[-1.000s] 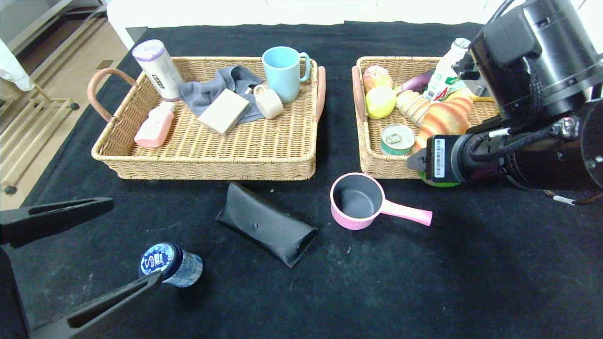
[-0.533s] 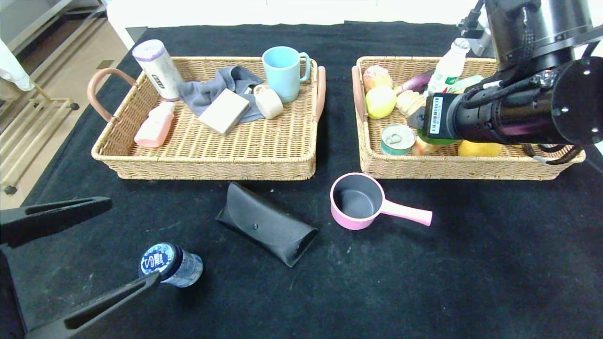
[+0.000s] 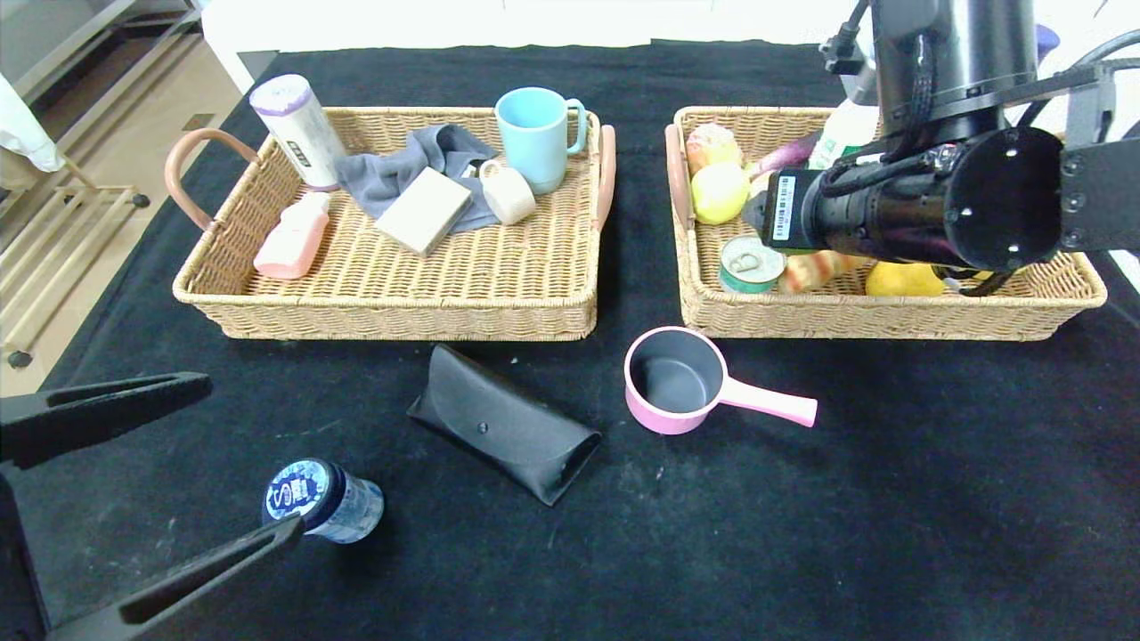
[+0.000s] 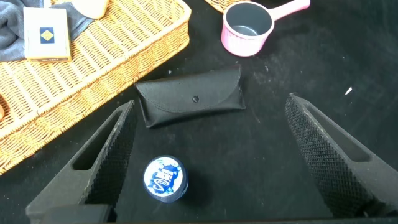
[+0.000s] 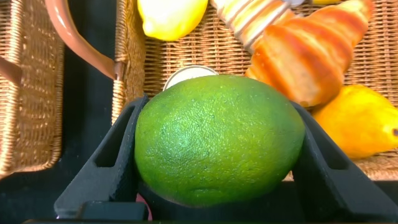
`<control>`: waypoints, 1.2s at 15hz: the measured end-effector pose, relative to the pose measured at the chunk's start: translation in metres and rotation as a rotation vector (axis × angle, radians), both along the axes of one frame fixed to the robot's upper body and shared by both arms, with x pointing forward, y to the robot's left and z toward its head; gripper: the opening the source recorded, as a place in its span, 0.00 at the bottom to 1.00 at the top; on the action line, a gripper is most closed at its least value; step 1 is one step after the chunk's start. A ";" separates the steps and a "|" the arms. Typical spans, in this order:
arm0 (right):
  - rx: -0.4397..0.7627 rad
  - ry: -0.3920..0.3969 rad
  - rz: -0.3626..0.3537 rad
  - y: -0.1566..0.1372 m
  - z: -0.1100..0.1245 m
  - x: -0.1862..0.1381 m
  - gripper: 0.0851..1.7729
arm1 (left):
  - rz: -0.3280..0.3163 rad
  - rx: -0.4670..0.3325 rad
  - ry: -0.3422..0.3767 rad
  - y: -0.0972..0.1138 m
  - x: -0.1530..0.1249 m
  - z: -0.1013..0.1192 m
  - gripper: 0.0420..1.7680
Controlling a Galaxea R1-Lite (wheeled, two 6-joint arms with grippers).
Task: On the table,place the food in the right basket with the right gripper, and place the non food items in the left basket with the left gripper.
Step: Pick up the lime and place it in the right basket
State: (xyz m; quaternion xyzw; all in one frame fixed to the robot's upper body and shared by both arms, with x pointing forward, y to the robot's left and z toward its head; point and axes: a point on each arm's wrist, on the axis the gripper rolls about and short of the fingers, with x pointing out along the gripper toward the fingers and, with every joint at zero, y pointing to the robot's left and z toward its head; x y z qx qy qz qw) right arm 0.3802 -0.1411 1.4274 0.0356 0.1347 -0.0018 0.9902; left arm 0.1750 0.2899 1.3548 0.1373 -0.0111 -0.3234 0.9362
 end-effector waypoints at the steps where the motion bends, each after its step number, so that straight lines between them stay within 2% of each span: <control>1: 0.001 -0.005 0.001 0.002 -0.001 0.002 0.77 | 0.000 -0.001 -0.001 0.000 0.000 0.000 0.97; 6: 0.018 -0.074 0.010 0.011 -0.004 0.016 0.77 | 0.001 -0.003 -0.006 0.000 -0.001 0.001 0.97; 18: 0.010 -0.090 0.000 0.013 -0.018 0.037 0.77 | 0.001 -0.005 -0.011 0.001 -0.001 0.002 0.97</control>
